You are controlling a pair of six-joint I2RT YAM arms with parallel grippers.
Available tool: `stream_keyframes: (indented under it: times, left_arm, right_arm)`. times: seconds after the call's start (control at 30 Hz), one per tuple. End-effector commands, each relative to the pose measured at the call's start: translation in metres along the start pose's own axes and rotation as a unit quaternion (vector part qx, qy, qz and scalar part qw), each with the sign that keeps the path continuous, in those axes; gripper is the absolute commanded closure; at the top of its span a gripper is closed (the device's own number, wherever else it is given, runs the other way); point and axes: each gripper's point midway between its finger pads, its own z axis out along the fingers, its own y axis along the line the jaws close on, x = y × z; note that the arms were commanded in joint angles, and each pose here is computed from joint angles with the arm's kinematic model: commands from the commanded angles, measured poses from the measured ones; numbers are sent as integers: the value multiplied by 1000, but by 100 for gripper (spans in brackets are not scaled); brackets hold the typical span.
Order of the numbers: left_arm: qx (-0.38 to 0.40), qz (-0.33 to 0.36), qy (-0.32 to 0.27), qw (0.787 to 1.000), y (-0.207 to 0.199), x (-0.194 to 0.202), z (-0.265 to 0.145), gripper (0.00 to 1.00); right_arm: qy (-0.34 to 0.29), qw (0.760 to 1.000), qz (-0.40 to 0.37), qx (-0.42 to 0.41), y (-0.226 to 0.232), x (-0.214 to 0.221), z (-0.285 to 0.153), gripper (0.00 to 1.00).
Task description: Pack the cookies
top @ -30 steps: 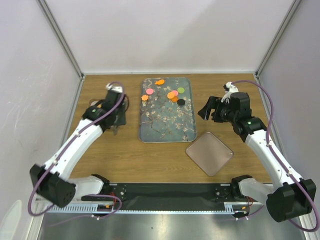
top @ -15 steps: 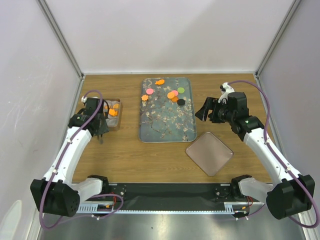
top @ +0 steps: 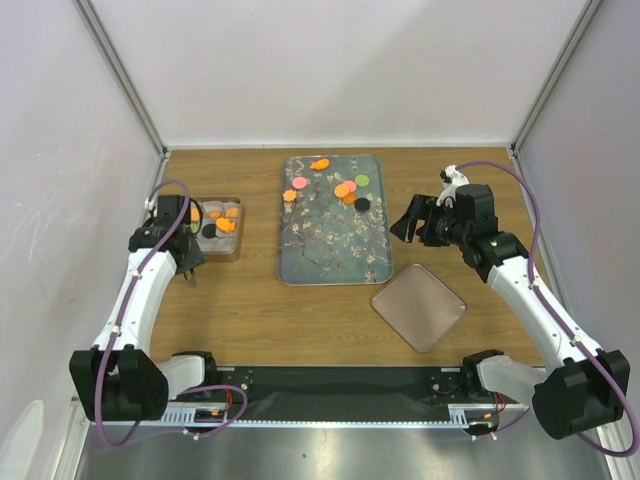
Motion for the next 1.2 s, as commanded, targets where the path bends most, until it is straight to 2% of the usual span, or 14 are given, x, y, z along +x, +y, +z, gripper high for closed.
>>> stream_keyframes:
  times: [0.0,0.4,1.17]
  left_arm:
    - [-16,-24,-21,999,9,-11,4,67]
    - [-30,-29,-3,999,18,2,22,65]
    - [-17,-39,-12,999,18,-3,6,54]
  right_arm:
    - [-20,1000,-10,-20,10,-9,-5,18]
    - [-22,1000,-11,-18,10,-10,-5,17]
    - [-25,1000,-7,-15,7,-12,-6,17]
